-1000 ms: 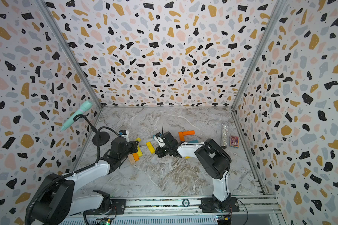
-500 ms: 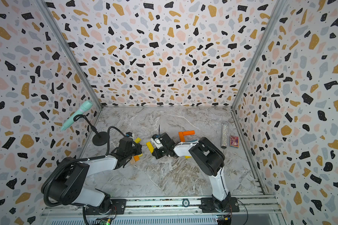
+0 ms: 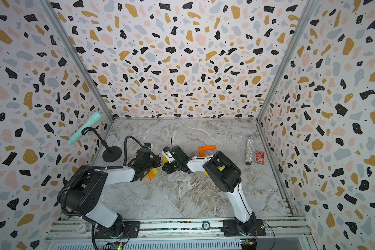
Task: Assemble the number 6 with building blocks
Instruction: Adjust the building block at the center of the board, then assemble the building block at the center of the board.
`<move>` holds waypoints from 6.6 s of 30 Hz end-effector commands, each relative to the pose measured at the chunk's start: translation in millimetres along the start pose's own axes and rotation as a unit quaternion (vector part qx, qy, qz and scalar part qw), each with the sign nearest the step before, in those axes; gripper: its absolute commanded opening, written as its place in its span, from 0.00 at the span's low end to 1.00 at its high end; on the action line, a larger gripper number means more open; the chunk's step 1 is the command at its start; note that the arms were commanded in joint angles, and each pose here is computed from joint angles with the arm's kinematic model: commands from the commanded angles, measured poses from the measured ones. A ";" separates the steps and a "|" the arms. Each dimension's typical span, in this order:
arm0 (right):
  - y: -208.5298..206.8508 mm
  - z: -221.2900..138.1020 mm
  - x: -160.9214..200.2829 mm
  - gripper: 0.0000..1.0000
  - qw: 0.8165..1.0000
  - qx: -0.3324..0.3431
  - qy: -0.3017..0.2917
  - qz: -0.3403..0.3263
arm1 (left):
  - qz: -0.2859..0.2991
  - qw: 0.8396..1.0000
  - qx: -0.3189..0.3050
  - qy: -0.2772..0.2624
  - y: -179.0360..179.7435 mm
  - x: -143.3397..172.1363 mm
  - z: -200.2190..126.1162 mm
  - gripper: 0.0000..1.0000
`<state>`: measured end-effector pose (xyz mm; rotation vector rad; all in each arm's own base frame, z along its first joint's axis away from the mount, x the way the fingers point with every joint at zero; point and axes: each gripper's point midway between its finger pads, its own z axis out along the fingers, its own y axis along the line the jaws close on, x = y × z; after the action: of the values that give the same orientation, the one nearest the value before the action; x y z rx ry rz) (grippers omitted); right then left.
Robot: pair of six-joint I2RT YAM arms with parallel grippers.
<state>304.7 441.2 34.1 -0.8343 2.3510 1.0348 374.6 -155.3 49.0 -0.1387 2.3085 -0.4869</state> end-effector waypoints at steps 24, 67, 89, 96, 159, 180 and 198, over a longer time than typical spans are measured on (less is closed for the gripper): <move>-0.8 -19.8 5.5 0.11 0.998 -0.017 -0.041 0.034 | 0.013 1.000 0.013 0.001 5.1 -2.5 9.9 0.06; -69.9 -106.1 -52.9 0.22 0.982 0.165 -0.084 -0.024 | 0.023 0.999 -0.024 0.003 19.8 -25.9 38.4 0.04; -141.4 -87.0 -66.1 0.10 0.979 0.196 -0.060 0.009 | 0.025 1.000 -0.005 0.015 12.8 -26.6 58.7 0.02; -155.5 -71.8 -62.2 0.11 0.979 0.199 -0.041 0.018 | 0.023 0.999 -0.003 0.023 13.0 -21.1 63.5 0.02; -144.7 -77.2 -68.0 0.09 0.983 0.175 -0.052 0.007 | 0.057 0.998 0.008 0.037 6.9 -27.5 72.3 0.04; -133.3 -90.7 -83.1 0.18 0.980 0.185 -0.072 -0.004 | 0.077 0.997 0.004 0.011 -3.8 -50.4 63.0 0.03; 51.8 -68.4 -65.6 0.48 0.991 0.088 -0.053 -0.087 | 0.009 0.964 -0.104 -0.244 31.6 -137.9 -145.8 0.74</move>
<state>320.3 423.2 158.2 -0.8355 2.1367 0.7952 387.6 -71.0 261.5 -0.2130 1.7990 -0.2420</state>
